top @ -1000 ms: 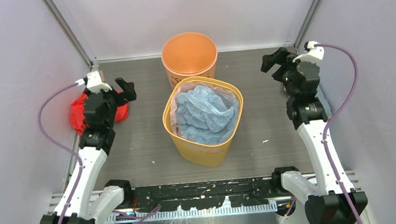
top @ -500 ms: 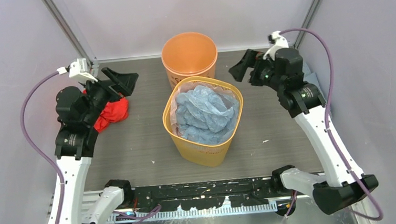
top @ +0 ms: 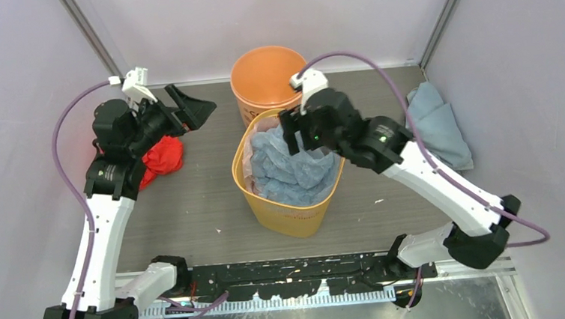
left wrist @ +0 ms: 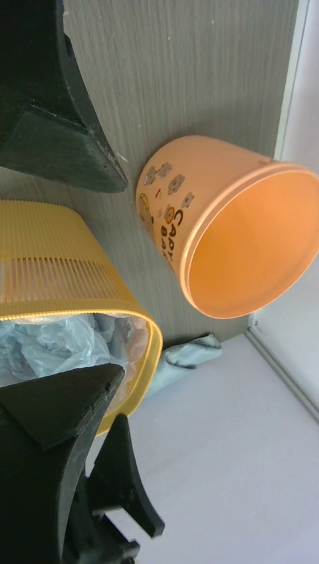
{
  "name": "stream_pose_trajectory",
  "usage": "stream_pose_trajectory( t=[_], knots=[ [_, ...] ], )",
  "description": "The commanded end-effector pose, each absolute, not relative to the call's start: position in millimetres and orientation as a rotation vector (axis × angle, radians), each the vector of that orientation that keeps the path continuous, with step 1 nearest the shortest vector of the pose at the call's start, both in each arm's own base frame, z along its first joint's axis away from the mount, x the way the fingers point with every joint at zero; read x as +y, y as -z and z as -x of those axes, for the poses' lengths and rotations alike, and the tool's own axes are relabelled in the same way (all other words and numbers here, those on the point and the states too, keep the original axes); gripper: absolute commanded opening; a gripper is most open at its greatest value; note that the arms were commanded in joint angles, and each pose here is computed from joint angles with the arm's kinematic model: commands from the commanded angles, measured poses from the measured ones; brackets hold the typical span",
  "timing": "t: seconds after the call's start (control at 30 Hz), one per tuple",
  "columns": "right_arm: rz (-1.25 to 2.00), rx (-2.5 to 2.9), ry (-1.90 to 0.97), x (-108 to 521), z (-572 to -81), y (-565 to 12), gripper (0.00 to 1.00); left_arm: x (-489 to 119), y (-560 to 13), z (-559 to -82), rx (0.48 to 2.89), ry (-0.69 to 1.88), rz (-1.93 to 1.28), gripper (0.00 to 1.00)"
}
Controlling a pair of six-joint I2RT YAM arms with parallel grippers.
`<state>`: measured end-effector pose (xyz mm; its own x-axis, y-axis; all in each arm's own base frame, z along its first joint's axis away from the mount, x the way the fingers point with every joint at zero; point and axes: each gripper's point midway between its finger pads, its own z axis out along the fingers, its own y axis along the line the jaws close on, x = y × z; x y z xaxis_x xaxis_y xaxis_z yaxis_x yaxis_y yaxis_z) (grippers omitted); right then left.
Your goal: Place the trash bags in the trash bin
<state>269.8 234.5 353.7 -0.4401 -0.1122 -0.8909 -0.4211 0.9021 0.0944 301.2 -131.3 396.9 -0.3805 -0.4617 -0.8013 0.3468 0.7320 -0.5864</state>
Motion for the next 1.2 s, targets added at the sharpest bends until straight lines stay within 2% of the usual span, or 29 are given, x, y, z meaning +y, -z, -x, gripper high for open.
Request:
stream_pose_trajectory(
  t=[0.0, 0.2, 0.43, 0.57, 0.67, 0.7, 0.8, 0.87, 1.0, 1.03, 1.17],
  knots=[
    [0.439, 1.986, -0.192, 236.1, -277.6, -348.6, 0.82, -144.4, -414.6, -298.4, 1.705, 0.842, -0.038, 1.0],
    [0.462, 1.952, -0.191, 246.0, -286.0, -353.9, 0.83, -137.5, -383.1, -283.7, 1.763, 0.784, -0.04, 0.98],
    [0.564, 2.009, -0.387, 279.7, -269.5, -332.5, 0.83, -138.7, -338.2, -269.7, 1.887, 0.8, -0.03, 0.8],
    [0.59, 2.052, -0.449, 291.5, -263.2, -312.6, 0.82, -138.8, -326.1, -266.8, 1.923, 0.794, -0.04, 0.8],
    [0.613, 2.091, -0.452, 295.0, -260.4, -299.4, 0.77, -140.8, -321.3, -264.6, 1.925, 0.811, -0.04, 0.8],
    [0.606, 2.101, -0.433, 293.4, -262.0, -297.6, 0.73, -142.5, -320.5, -264.6, 1.926, 0.824, -0.042, 0.8],
    [0.558, 2.115, -0.386, 283.9, -264.1, -299.3, 0.49, -144.4, -320.9, -264.4, 1.931, 0.838, -0.046, 0.79],
    [0.517, 2.094, -0.405, 280.0, -261.4, -308.9, 0.4, -143.1, -321.4, -264.0, 1.936, 0.829, -0.042, 0.79],
    [0.488, 2.033, -0.456, 275.2, -254.9, -337.4, 0.08, -145.2, -323.4, -263.5, 1.94, 0.843, -0.047, 0.78],
    [0.486, 2.019, -0.472, 274.4, -252.6, -346.1, 0.03, -147.2, -325.3, -262.4, 1.94, 0.857, -0.054, 0.78],
    [0.45, 1.929, -0.574, 268.3, -239.7, -387.4, 0.01, -158.7, -343.6, -253.6, 1.917, 0.936, -0.122, 0.84]
  ],
)
